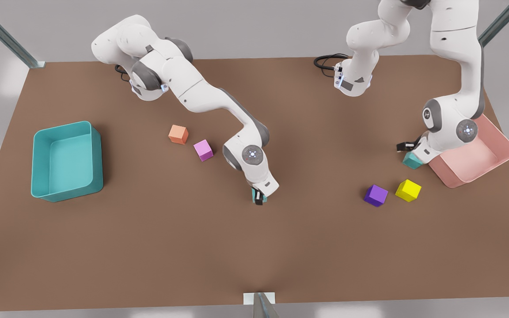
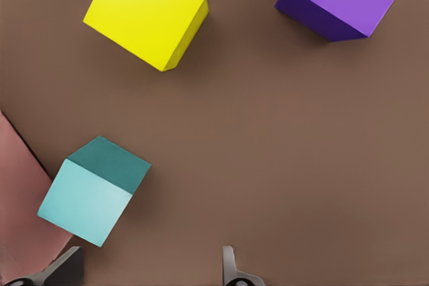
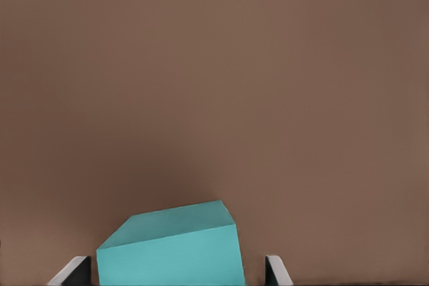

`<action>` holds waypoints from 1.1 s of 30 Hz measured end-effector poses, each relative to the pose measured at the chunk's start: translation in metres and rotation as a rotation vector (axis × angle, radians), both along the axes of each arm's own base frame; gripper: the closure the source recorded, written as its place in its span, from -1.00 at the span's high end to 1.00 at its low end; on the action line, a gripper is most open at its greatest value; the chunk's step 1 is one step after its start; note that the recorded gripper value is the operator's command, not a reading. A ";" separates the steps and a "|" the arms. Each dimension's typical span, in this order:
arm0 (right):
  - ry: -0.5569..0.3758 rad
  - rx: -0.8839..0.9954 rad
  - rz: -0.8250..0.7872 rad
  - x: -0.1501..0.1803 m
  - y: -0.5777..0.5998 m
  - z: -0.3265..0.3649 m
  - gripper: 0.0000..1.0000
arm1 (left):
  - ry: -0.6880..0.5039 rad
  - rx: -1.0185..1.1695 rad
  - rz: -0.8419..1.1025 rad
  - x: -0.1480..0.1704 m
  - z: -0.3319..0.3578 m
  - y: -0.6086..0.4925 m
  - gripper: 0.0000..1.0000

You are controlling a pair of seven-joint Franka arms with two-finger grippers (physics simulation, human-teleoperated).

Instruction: Stack the two blue cubes on top of each other

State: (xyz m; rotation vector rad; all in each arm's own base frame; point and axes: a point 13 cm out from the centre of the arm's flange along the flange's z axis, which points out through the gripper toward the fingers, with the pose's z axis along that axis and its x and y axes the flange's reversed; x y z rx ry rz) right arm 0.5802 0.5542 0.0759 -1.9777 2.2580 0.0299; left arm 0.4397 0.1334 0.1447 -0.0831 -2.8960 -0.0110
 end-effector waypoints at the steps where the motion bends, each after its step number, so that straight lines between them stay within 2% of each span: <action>1: 0.002 0.004 -0.033 0.000 0.001 0.002 1.00 | -0.006 -0.002 -0.052 0.000 -0.002 0.004 1.00; 6: 0.014 0.020 -0.177 0.005 0.000 0.026 1.00 | -0.012 -0.020 -0.247 -0.001 -0.014 0.019 1.00; 8: 0.015 0.040 -0.220 0.005 0.004 0.067 1.00 | -0.011 -0.024 -0.262 -0.005 -0.019 0.028 1.00; 11: 0.033 0.059 -0.300 0.005 -0.012 0.165 1.00 | -0.014 -0.024 -0.278 -0.006 -0.022 0.032 1.00; 13: 0.076 0.024 -0.422 0.030 -0.079 0.205 1.00 | -0.012 -0.025 -0.282 -0.008 -0.026 0.036 1.00; 16: 0.185 -0.109 -0.705 0.078 -0.252 0.213 1.00 | 0.022 0.002 -0.328 -0.019 -0.038 0.054 1.00; 18: 0.206 -0.218 -0.889 0.089 -0.368 0.239 1.00 | 0.034 0.009 -0.328 -0.026 -0.049 0.071 1.00; 20: 0.200 -0.241 -0.997 0.075 -0.429 0.300 1.00 | 0.024 0.020 -0.346 -0.023 -0.051 0.075 1.00; 23: 0.201 -0.188 -1.044 0.008 -0.455 0.407 1.00 | 0.007 0.030 -0.369 -0.017 -0.052 0.076 1.00; 25: 0.208 -0.192 -1.062 -0.039 -0.465 0.436 1.00 | 0.005 0.029 -0.379 -0.016 -0.057 0.075 1.00; 27: 0.220 -0.213 -1.094 -0.065 -0.478 0.439 1.00 | 0.007 0.027 -0.390 -0.016 -0.063 0.074 1.00; 29: 0.248 -0.247 -1.128 -0.075 -0.489 0.422 1.00 | 0.000 0.028 -0.404 -0.013 -0.067 0.072 1.00; 31: 0.286 -0.298 -1.154 -0.065 -0.495 0.388 1.00 | -0.014 0.031 -0.417 -0.007 -0.068 0.070 1.00; 33: 0.273 -0.306 -1.168 -0.056 -0.495 0.378 1.00 | -0.024 0.033 -0.425 -0.003 -0.071 0.069 1.00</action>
